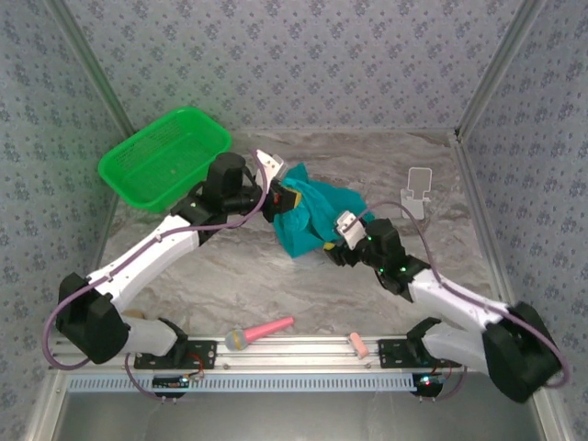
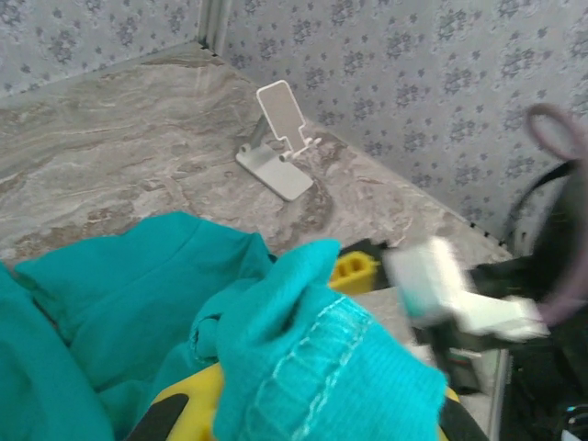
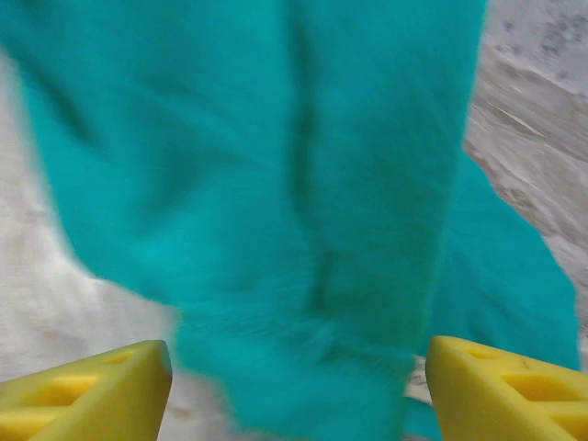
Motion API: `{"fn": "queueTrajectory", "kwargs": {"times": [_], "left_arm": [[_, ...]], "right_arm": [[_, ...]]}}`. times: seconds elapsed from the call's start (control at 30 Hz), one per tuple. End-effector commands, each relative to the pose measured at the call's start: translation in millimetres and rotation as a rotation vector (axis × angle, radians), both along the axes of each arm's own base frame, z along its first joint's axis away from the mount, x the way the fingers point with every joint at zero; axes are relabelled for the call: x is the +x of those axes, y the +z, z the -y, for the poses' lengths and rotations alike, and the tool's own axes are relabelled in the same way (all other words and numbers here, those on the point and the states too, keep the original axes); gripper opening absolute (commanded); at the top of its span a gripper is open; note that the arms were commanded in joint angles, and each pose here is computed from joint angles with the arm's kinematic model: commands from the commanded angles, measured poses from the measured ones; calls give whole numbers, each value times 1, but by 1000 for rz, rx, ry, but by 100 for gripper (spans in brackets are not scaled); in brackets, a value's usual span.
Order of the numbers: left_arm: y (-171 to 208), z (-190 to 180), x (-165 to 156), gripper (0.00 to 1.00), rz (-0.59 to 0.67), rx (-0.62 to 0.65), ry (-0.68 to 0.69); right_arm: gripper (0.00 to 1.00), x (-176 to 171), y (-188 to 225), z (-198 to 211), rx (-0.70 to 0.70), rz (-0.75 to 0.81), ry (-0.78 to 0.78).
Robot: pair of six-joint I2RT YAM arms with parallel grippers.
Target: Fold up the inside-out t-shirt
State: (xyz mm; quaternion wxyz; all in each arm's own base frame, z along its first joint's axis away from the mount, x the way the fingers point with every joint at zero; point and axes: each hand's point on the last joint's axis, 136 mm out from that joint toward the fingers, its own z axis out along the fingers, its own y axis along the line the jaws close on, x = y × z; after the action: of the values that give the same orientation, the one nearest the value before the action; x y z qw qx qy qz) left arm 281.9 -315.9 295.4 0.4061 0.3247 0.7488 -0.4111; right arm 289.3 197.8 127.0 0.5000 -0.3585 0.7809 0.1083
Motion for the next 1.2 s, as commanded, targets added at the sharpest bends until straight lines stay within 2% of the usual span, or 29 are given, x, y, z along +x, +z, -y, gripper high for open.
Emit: {"fn": "queueTrajectory", "kwargs": {"times": [0.0,0.03,0.07,0.13,0.23,0.27,0.3,0.33,0.4,0.43,0.47,0.6,0.73,0.87,1.0,1.17], "left_arm": [[11,-8,-16,0,-37,-45,-17],[7,-15,-13,0,-60,-42,19],[1,-24,-10,0,-87,-41,63],[-9,-41,-6,0,-134,-52,145],[-32,-66,-2,0,-242,-65,301],[-41,-78,0,0,-290,-68,384],[-49,-88,1,0,-336,-77,454],[-58,-99,0,0,-386,-97,525],[-71,-123,-1,0,-466,-146,675],[-80,-138,-2,0,-519,-172,773],[-84,-152,-6,0,-553,-201,850],[-84,-173,-11,0,-521,-261,917],[-85,-185,-17,0,-502,-248,950],[-94,-185,-20,0,-524,-213,936],[-93,-187,-20,0,-540,-226,942],[-81,-193,-20,0,-521,-240,955]], "right_arm": [[34,53,46,7,75,164,-128],[13,63,57,5,113,168,-102],[0,74,67,2,133,175,-72],[0,97,87,-16,91,210,9],[0,118,102,-74,57,184,237],[11,120,104,-99,73,172,314],[31,124,104,-119,87,160,348],[44,127,103,-135,97,146,359],[57,123,91,-147,88,111,378],[61,121,86,-143,100,92,365],[61,117,84,-135,115,78,359],[64,88,56,-75,56,21,337],[65,56,9,-33,-208,-14,430],[66,53,-15,-33,-408,41,624],[66,51,-26,-44,-462,79,842],[65,66,-59,-51,-600,91,922]]}}
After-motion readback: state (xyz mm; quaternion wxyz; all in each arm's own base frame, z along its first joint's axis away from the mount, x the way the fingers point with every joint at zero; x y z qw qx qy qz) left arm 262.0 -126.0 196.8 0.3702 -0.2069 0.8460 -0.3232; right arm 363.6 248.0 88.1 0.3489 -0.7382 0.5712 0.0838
